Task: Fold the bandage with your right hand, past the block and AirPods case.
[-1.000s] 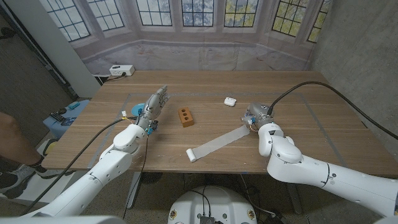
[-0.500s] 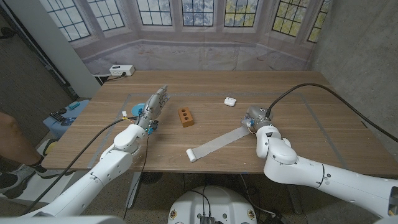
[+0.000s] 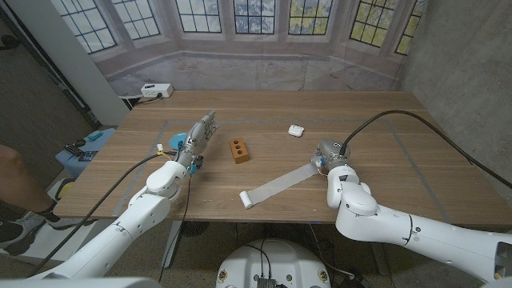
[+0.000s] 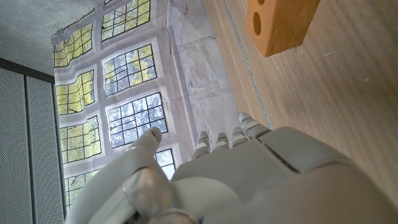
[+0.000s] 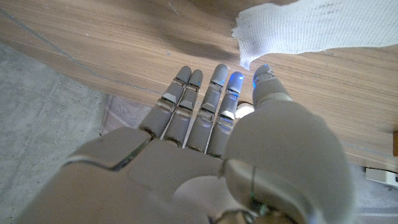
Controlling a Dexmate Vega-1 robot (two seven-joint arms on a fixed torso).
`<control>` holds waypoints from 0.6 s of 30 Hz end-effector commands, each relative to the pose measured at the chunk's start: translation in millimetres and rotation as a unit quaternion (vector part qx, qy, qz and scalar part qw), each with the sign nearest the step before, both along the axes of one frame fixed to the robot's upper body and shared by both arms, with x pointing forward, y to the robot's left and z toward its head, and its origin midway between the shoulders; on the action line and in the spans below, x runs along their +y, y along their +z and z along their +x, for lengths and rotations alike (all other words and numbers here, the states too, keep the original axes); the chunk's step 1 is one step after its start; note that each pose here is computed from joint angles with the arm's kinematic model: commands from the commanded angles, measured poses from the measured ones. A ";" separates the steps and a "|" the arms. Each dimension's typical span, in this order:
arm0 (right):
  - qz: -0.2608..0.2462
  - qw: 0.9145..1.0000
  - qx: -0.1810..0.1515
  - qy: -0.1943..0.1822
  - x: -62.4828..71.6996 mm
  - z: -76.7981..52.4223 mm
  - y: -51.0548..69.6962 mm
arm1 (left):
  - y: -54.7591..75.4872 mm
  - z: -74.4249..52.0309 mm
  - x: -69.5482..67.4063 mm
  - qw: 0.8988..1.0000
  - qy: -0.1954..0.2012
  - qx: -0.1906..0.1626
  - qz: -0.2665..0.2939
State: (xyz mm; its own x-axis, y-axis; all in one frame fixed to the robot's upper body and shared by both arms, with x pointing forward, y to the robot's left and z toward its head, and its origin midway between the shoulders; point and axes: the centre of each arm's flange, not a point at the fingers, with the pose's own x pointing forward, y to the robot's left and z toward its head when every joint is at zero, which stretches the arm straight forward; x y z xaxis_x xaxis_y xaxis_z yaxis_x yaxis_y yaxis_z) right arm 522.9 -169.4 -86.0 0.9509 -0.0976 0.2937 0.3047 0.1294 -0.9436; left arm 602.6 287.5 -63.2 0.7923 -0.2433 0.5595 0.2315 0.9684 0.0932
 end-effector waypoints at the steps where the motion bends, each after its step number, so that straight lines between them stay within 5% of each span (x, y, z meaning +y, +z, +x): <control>1: -0.005 1.000 -0.009 -0.006 2.3 3.8 -5.0 | -1.2 1.9 1.4 1.000 0.000 0.003 0.001; 18: -0.007 1.000 -0.017 -0.010 1.7 8.6 -7.8 | 1.3 5.1 2.0 1.000 0.000 0.004 0.002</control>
